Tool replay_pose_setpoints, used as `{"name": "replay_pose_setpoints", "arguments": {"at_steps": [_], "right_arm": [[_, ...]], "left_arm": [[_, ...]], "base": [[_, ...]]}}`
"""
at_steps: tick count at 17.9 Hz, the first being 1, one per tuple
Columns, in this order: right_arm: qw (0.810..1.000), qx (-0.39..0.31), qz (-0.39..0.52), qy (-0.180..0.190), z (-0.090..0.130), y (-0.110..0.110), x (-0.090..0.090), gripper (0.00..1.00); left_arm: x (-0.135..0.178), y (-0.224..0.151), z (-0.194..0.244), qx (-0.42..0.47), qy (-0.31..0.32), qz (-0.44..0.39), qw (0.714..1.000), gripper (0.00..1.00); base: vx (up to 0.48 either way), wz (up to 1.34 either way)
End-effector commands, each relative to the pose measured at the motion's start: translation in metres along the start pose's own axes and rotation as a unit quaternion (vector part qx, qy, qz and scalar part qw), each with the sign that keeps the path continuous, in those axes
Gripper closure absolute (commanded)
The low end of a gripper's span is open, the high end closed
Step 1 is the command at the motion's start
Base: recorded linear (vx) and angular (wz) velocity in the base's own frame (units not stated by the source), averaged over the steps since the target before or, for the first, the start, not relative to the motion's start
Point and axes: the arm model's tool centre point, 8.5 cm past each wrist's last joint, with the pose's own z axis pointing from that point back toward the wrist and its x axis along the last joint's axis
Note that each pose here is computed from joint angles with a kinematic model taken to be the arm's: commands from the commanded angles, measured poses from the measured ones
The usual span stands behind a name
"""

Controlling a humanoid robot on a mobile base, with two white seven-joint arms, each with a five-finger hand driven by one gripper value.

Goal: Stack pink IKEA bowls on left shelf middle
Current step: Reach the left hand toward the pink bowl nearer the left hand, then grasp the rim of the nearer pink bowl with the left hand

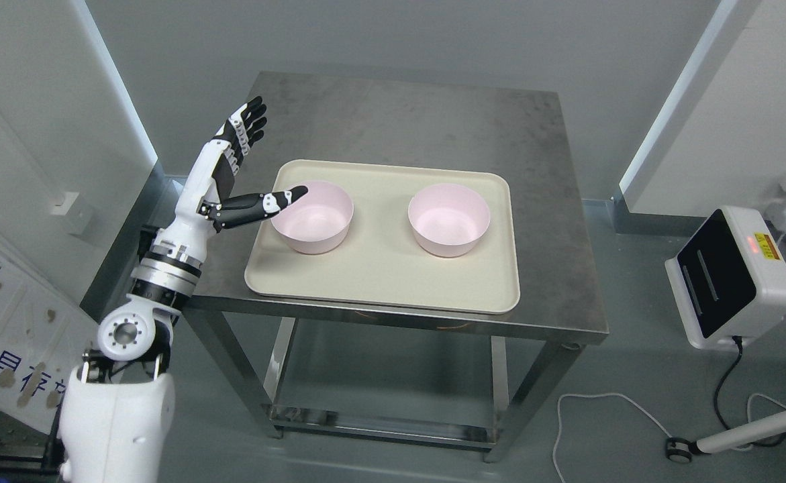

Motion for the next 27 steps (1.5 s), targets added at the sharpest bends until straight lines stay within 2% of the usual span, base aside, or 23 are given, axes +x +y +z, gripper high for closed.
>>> {"name": "replay_pose_setpoints", "arguments": {"at_steps": [1,3,5,9,14,17,22,27], "right_arm": [[1.000,-0.009,0.001,0.000,0.000,-0.012,0.000,0.00],[1.000,-0.009,0.001,0.000,0.000,-0.012,0.000,0.00],[1.000,-0.009,0.001,0.000,0.000,-0.011,0.000,0.00],[1.000,-0.009,0.001,0.000,0.000,-0.011,0.000,0.00],[1.000,-0.009,0.001,0.000,0.000,-0.012,0.000,0.00],[1.000,-0.009,0.001,0.000,0.000,-0.011,0.000,0.00],[1.000,-0.009,0.001,0.000,0.000,-0.011,0.000,0.00],[1.000,-0.009,0.001,0.000,0.000,-0.011,0.000,0.00]], "left_arm": [[-0.029,0.033,-0.039,-0.100,0.088,-0.097,0.986,0.00],[-0.044,0.024,-0.045,-0.135,0.120,-0.108,0.978,0.04],[-0.059,0.028,-0.053,-0.148,0.186,-0.135,0.962,0.05],[-0.074,0.031,-0.049,-0.171,0.278,-0.125,0.937,0.05],[-0.077,0.027,-0.046,-0.185,0.282,-0.122,0.934,0.05],[-0.072,0.028,-0.051,-0.189,0.279,-0.127,0.933,0.13],[-0.068,0.025,-0.058,-0.200,0.289,-0.180,0.919,0.15],[-0.065,0.012,-0.065,-0.207,0.281,-0.174,0.921,0.33]], "base": [[0.000,0.00],[0.000,0.00],[0.000,0.00],[0.000,0.00],[0.000,0.00],[0.000,0.00],[0.000,0.00],[0.000,0.00]]}}
